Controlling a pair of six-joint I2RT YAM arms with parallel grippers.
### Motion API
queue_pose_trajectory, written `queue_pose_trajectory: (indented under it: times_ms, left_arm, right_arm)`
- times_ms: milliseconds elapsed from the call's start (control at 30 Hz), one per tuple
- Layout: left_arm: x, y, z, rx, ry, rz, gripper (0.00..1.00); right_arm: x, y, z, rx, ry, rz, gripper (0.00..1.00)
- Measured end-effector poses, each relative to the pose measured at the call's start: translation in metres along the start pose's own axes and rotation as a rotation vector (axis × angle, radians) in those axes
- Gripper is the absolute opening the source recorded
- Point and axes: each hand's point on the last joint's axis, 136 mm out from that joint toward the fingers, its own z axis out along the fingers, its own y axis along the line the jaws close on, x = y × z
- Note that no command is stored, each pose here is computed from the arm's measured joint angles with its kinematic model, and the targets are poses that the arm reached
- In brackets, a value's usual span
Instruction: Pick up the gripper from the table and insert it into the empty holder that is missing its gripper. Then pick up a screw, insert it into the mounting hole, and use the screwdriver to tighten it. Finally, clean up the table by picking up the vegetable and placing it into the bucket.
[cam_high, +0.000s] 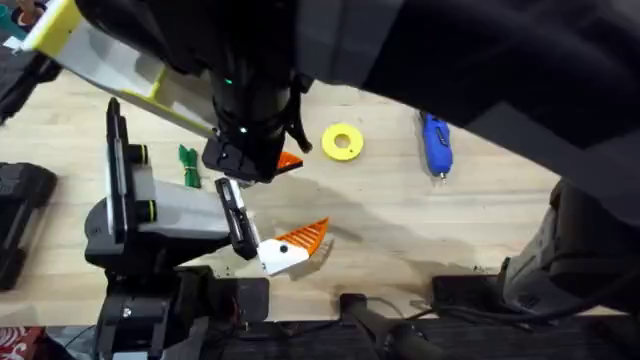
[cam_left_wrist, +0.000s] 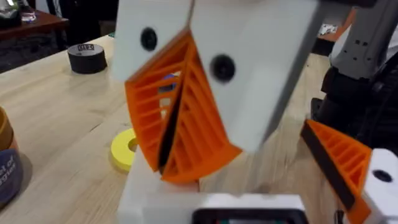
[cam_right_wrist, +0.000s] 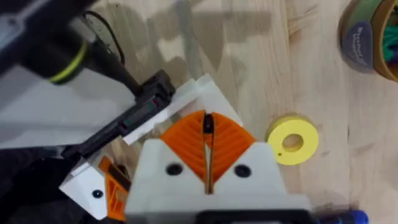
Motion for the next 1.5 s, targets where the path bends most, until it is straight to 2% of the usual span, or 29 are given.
queue_pose_trajectory:
  times_ms: [33, 67, 233, 267, 333, 767, 1000, 1200, 1333, 1500]
  left_arm:
    - [0.0, 0.0, 0.0, 0.0, 0.0, 0.0, 0.985]
    - [0.0, 0.0, 0.0, -0.001, 0.0, 0.0, 0.985]
    - [0.0, 0.0, 0.0, 0.0, 0.0, 0.0, 0.985]
    - [0.0, 0.0, 0.0, 0.002, 0.0, 0.0, 0.985]
    - [0.0, 0.0, 0.0, 0.003, 0.0, 0.0, 0.985]
    - [0.0, -0.001, 0.0, 0.003, 0.0, 0.004, 0.985]
    - [0.0, -0.001, 0.0, 0.004, 0.0, 0.004, 0.985]
    - [0.0, -0.001, 0.0, 0.004, 0.0, 0.004, 0.985]
    - [0.0, -0.001, 0.0, 0.004, 0.0, 0.004, 0.985]
    - [0.0, -0.001, 0.0, 0.004, 0.0, 0.004, 0.985]
  right_arm:
    - [0.0, 0.0, 0.0, 0.0, 0.0, 0.0, 0.027]
    - [0.0, 0.0, 0.0, -0.001, 0.002, 0.0, 0.136]
    - [0.005, -0.01, -0.001, 0.026, 0.017, 0.006, 0.902]
    - [0.006, -0.013, -0.002, 0.032, 0.016, 0.008, 0.968]
    - [0.006, -0.015, -0.002, 0.032, 0.015, 0.011, 0.992]
    - [0.006, -0.015, -0.007, 0.034, 0.004, 0.011, 0.995]
    - [0.008, -0.018, -0.05, 0.044, -0.107, 0.031, 0.996]
    - [0.024, -0.025, -0.087, 0.065, -0.16, 0.06, 0.996]
    - [0.04, -0.033, -0.094, 0.067, -0.135, 0.09, 0.996]
    - [0.045, -0.038, -0.091, 0.021, -0.147, 0.073, 0.996]
